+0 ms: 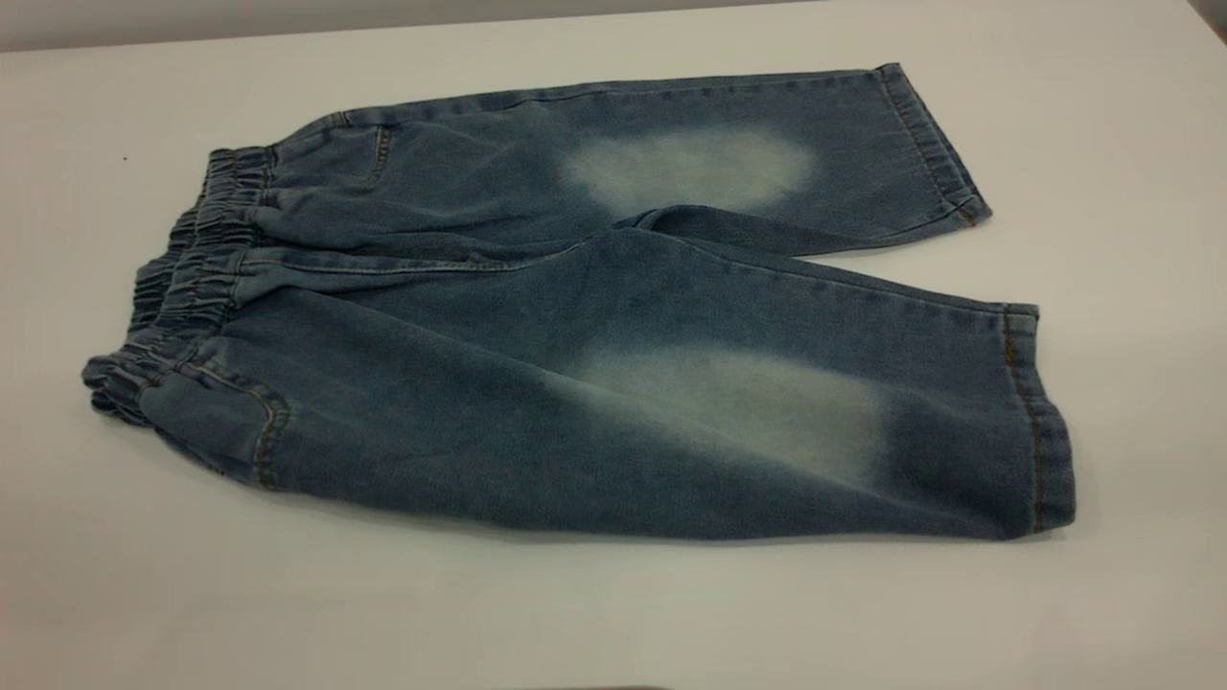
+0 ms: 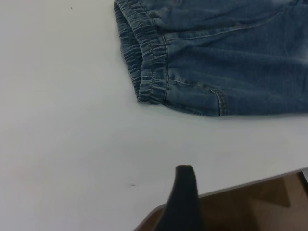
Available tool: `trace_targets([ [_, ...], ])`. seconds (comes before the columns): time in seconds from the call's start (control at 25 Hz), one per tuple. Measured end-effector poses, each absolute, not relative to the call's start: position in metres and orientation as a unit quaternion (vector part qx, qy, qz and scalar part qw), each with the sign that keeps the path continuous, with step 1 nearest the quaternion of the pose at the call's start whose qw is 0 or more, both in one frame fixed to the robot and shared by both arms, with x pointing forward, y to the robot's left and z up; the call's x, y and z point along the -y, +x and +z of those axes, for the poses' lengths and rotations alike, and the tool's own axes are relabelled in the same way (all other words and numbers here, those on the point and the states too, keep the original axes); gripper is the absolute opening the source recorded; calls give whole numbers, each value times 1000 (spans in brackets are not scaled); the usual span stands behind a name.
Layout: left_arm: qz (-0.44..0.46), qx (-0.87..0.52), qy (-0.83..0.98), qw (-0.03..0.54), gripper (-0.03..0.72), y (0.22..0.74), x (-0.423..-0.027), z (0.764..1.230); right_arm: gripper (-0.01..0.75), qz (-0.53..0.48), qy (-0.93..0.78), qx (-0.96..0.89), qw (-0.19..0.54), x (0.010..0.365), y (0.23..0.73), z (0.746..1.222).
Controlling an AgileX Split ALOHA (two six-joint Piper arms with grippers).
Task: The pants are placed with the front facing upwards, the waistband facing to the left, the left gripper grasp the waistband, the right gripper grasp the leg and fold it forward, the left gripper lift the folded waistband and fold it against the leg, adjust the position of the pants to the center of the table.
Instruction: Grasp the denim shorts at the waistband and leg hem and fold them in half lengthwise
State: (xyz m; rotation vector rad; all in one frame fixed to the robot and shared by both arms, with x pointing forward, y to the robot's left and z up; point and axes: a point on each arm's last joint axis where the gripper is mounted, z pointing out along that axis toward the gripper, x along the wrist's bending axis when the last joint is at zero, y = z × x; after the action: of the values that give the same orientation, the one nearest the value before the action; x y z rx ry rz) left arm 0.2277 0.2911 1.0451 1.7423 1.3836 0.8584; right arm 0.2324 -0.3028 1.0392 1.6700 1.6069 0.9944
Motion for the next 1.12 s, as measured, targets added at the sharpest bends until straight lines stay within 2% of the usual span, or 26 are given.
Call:
trace_targets([
  [1.12,336,-557,659,378,587,230,-293,1050,507,362,638,-615,289,301,241,1042],
])
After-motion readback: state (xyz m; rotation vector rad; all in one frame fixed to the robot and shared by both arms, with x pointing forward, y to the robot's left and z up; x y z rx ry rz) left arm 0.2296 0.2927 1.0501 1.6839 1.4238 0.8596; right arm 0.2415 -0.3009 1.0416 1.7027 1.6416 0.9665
